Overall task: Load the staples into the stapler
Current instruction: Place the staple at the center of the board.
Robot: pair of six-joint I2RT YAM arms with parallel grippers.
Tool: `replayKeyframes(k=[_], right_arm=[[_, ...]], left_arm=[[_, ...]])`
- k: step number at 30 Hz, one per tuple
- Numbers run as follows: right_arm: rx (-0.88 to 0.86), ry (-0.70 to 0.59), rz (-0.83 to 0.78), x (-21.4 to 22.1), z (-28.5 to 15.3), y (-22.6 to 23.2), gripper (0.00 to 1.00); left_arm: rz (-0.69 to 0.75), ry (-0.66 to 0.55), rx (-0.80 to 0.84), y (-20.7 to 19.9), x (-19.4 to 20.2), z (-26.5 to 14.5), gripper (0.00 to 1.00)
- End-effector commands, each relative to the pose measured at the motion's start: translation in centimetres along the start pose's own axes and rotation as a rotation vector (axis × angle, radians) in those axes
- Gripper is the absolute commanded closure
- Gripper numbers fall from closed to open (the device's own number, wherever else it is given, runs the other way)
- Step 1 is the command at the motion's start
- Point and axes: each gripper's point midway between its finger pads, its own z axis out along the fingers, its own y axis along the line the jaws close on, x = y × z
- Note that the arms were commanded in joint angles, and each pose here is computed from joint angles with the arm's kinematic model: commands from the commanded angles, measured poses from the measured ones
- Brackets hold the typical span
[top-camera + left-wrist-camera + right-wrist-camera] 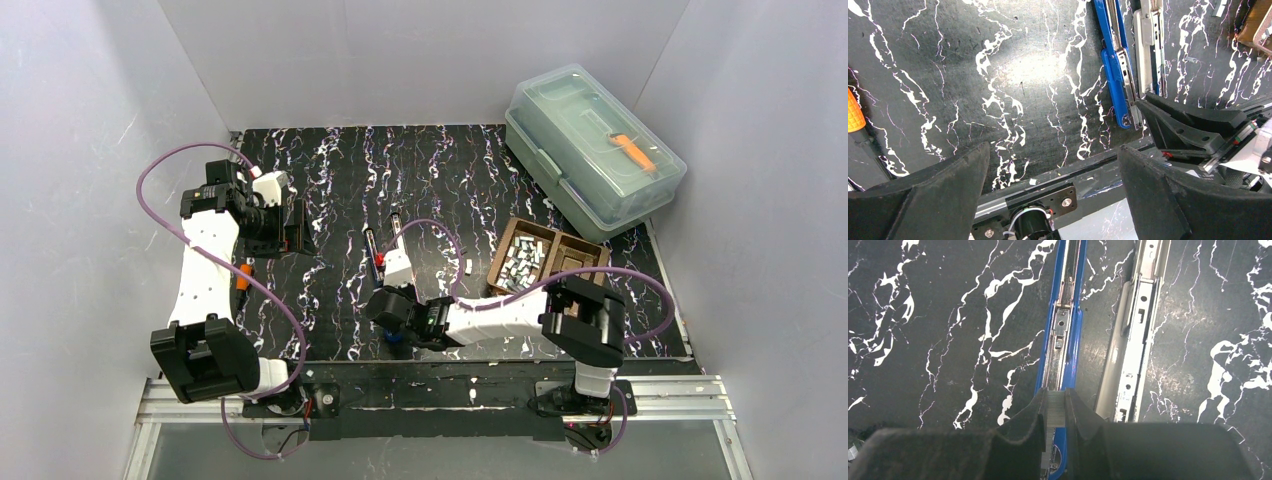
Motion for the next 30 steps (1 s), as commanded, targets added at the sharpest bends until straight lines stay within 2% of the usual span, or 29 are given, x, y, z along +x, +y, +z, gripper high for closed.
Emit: replayKeyframes(k=[1,5,10,15,19,25,30], right_arm=[[-0.037,-0.098,0.045,-5.3,-2.1,1.3,0.99],[-0.051,-0.135,0.089,-7.7,-3.5,0.8,0.99],[0.023,-0.128,0.111,-7.8,-5.3,-2.9,0.99],[0.119,-0.069,0.149,-5.1,-6.5,-8.4,0.99],[0.129,0.008,0.19,-2.2,-6.7,-11.3,0.99],[0.07,0.133,0.2,1.3,-5.5,-11.9,0.99],[0.056,0.167,0.183,2.2,-4.4,-11.4,0.99]], left_arm=[[-0.001,-0.019,0.004,-0.6,0.2,-1.1,0.01],[-0.008,-0.016,0.014,-0.7,0.2,-1.0,0.01],[-0.008,-0.014,0.017,-0.7,0.3,-1.0,0.01],[-0.011,-0.009,0.022,-0.8,0.3,-0.8,0.01],[-0.015,-0.007,0.026,-0.8,0.3,-0.7,0.01],[-0.018,-0.007,0.028,-0.8,0.2,-0.7,0.01],[-0.022,-0.004,0.031,-0.8,0.1,-0.6,0.01]])
